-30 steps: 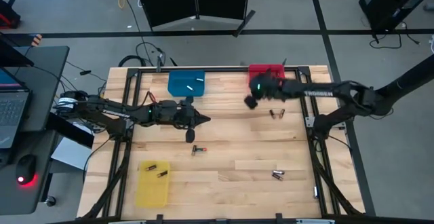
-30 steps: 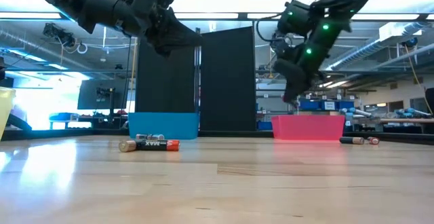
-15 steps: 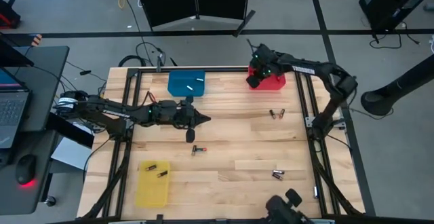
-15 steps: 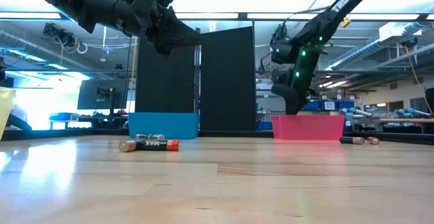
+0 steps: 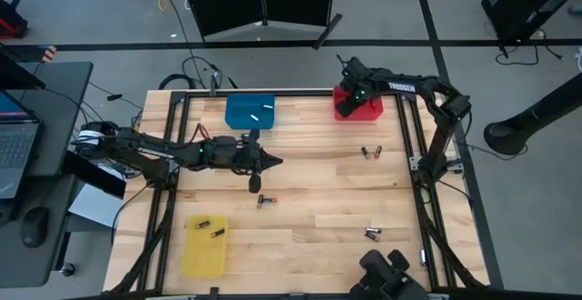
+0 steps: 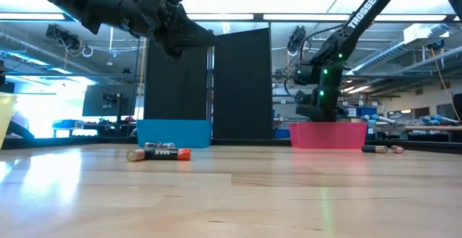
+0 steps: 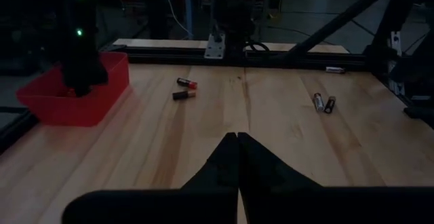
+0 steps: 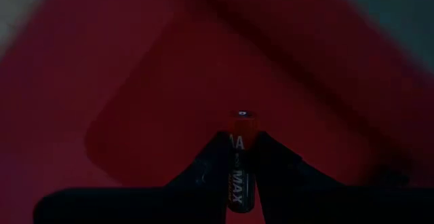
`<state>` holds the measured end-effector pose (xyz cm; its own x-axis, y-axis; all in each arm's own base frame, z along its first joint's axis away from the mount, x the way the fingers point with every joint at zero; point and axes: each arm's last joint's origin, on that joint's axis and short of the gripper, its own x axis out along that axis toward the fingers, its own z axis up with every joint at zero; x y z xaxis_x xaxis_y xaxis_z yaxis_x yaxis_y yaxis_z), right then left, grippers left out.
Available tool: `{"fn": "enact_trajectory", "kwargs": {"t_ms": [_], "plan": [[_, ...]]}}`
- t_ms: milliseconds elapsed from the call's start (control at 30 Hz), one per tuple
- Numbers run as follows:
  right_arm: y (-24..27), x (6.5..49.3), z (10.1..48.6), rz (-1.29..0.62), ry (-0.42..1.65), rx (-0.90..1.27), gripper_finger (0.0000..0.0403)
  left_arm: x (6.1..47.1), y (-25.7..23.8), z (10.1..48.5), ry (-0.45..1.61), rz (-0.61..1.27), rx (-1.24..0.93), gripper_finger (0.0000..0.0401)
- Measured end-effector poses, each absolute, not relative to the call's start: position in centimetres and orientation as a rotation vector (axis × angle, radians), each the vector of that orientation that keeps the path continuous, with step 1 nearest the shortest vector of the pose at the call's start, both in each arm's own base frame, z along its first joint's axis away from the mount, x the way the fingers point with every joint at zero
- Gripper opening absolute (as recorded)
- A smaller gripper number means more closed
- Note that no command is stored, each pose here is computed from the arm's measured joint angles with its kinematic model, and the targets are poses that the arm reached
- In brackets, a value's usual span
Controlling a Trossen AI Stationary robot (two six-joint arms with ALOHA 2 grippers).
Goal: Sort batteries
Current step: Put the black-red battery into the red bin, then put the silver battery into the blue bin
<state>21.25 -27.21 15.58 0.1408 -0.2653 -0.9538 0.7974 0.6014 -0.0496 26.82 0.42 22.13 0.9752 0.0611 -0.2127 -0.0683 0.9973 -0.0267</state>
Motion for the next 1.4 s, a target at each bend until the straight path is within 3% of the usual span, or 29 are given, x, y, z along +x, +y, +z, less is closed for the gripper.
{"fn": "enact_trajectory", "kwargs": {"t_ms": [133,433,867,1000,1167,1400], "plan": [[-27.3,21.3,14.5,-0.815,1.226,0.562,0.0060,26.8,0.3,22.1,0.214,0.065,-0.052,0.0005],[-27.2,21.3,14.8,-0.815,1.223,0.559,0.0102,26.8,0.0,22.0,0.230,0.054,-0.049,0.0005],[-23.1,22.0,22.3,-0.830,1.086,0.407,0.0160,26.4,0.2,20.7,0.383,0.089,-0.062,0.0005],[-20.5,22.3,25.0,-0.782,1.027,0.352,0.0125,26.6,0.7,21.1,0.513,0.057,-0.034,0.0005],[-16.6,23.5,27.4,-0.675,0.934,0.259,0.0021,26.5,1.4,22.4,0.717,0.021,0.095,0.0003],[-11.3,24.5,26.3,-0.544,0.820,0.229,0.0018,25.6,3.4,24.2,0.947,-0.067,0.222,0.0002]]}}
